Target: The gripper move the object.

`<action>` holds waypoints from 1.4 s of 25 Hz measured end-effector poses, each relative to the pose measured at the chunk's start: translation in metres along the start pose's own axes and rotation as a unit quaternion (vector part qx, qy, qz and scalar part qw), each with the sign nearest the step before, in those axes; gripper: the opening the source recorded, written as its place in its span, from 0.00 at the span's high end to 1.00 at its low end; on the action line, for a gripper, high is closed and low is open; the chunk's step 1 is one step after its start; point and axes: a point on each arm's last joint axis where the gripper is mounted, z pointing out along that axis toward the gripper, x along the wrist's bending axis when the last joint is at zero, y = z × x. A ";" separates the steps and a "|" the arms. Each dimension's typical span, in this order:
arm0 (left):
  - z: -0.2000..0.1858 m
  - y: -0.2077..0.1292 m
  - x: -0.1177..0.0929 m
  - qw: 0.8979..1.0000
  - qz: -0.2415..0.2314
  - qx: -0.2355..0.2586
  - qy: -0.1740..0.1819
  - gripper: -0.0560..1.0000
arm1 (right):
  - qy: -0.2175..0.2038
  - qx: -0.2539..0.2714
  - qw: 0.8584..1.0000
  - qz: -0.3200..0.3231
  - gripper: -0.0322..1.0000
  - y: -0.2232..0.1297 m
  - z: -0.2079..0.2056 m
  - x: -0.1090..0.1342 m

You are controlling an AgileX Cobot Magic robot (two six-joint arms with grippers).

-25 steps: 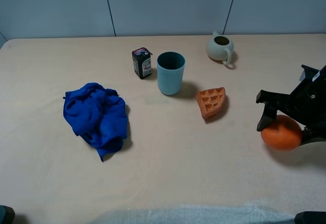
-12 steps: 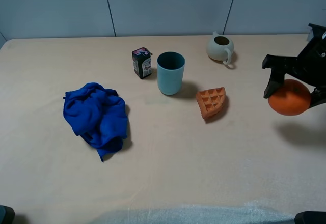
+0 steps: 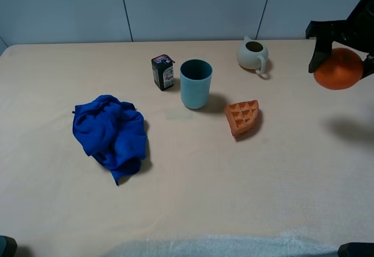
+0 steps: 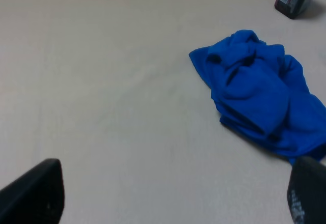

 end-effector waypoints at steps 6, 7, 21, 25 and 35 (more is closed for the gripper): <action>0.000 0.000 0.000 1.000 0.000 0.000 0.000 0.11 | -0.011 -0.020 0.999 -0.025 0.43 0.027 0.000 0.007; 0.000 0.000 0.000 1.000 0.000 0.000 0.000 0.11 | -0.015 -0.024 0.999 -0.030 0.43 0.032 0.001 0.008; 0.000 0.000 0.000 1.000 0.000 0.000 0.000 0.11 | -0.029 -0.074 0.993 -0.093 0.43 0.104 0.027 0.031; 0.000 0.000 0.000 1.000 0.000 0.000 0.000 0.11 | -0.028 -0.084 0.991 -0.101 0.43 0.121 0.042 0.037; 0.000 0.000 0.000 1.000 0.000 0.000 0.000 0.11 | -0.017 -0.116 0.986 -0.115 0.43 0.137 0.078 0.044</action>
